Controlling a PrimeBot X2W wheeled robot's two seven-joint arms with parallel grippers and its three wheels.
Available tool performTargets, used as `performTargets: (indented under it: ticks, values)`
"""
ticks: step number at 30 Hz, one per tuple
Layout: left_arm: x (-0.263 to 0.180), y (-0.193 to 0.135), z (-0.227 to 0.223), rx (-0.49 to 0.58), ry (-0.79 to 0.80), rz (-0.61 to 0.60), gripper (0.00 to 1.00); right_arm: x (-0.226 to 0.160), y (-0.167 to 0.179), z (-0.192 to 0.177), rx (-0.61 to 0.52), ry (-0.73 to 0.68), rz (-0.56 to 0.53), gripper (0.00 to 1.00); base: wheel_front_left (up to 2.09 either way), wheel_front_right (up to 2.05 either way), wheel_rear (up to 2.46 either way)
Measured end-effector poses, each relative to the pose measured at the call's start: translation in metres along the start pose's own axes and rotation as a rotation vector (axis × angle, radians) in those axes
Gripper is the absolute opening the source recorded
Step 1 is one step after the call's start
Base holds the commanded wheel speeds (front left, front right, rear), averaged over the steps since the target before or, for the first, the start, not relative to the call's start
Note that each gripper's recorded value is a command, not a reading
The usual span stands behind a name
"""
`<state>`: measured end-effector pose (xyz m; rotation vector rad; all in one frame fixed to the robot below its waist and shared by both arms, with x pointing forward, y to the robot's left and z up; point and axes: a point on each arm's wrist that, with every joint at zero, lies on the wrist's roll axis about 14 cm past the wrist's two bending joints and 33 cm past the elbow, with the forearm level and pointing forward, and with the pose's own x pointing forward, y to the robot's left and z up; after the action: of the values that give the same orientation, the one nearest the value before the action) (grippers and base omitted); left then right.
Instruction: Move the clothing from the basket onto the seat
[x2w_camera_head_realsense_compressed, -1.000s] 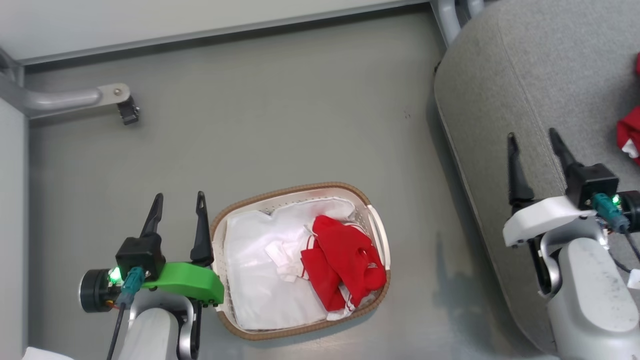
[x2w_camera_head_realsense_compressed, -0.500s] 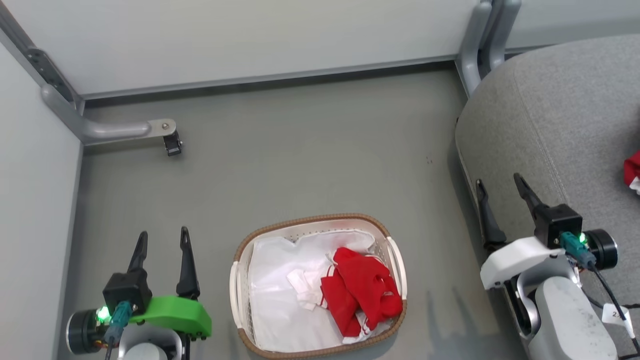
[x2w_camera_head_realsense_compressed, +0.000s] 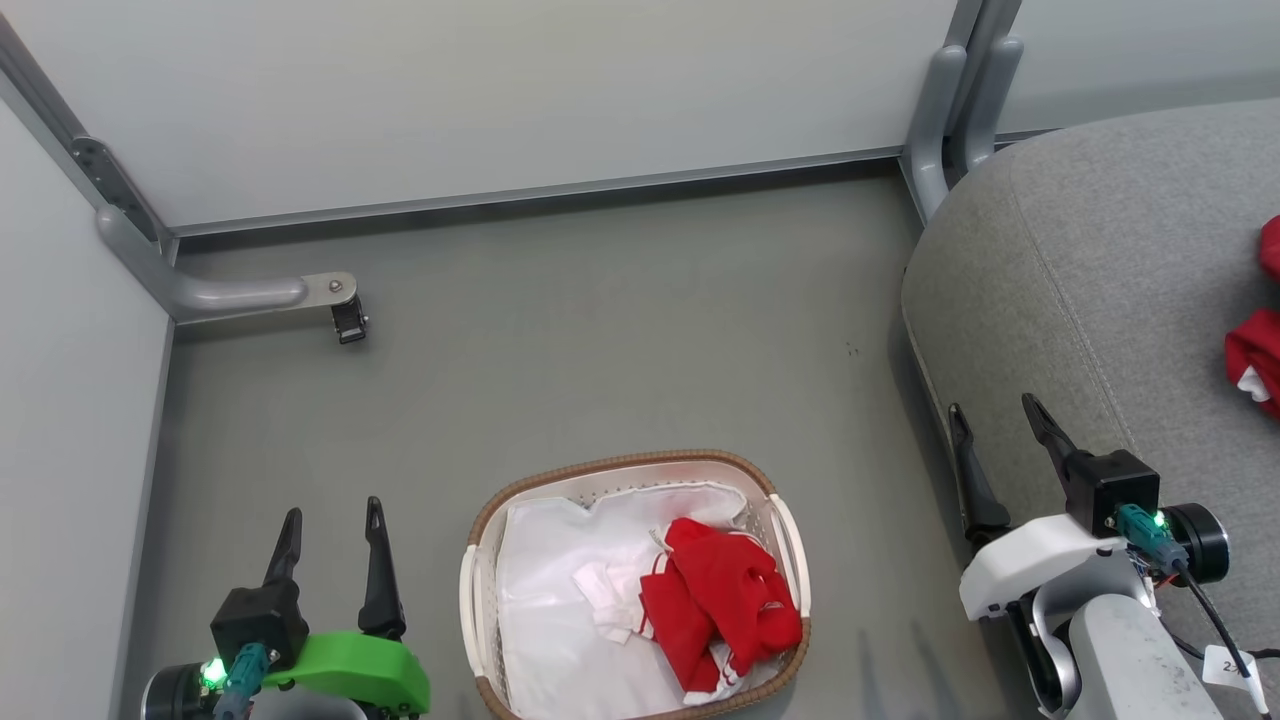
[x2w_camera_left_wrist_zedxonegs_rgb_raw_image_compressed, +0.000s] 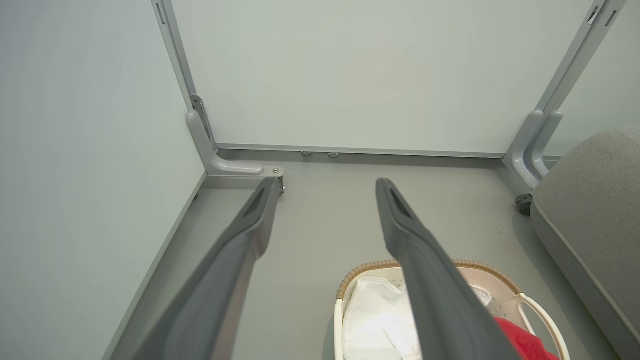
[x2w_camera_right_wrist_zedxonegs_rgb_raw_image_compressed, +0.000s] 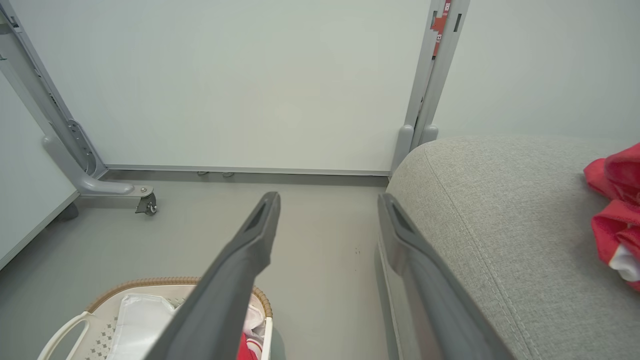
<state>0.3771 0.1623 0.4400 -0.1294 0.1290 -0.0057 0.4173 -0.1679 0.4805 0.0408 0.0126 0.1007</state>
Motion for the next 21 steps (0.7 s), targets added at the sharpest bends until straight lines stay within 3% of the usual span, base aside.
performTargets:
  ticks: [9,13,21]
  values:
    - [0.002,-0.013,-0.016,-0.003,0.050,-0.043,1.00,0.003,0.000,-0.005,0.003,0.012,0.003,1.00,0.00,0.00,0.00]
    - [0.006,-0.027,-0.034,-0.060,0.109,-0.082,1.00,0.012,-0.002,-0.002,0.010,0.000,-0.001,1.00,0.00,0.00,0.00]
    - [0.024,-0.078,-0.073,-0.076,0.241,-0.249,1.00,0.039,-0.009,0.004,0.009,-0.034,-0.010,1.00,0.00,0.00,0.00]
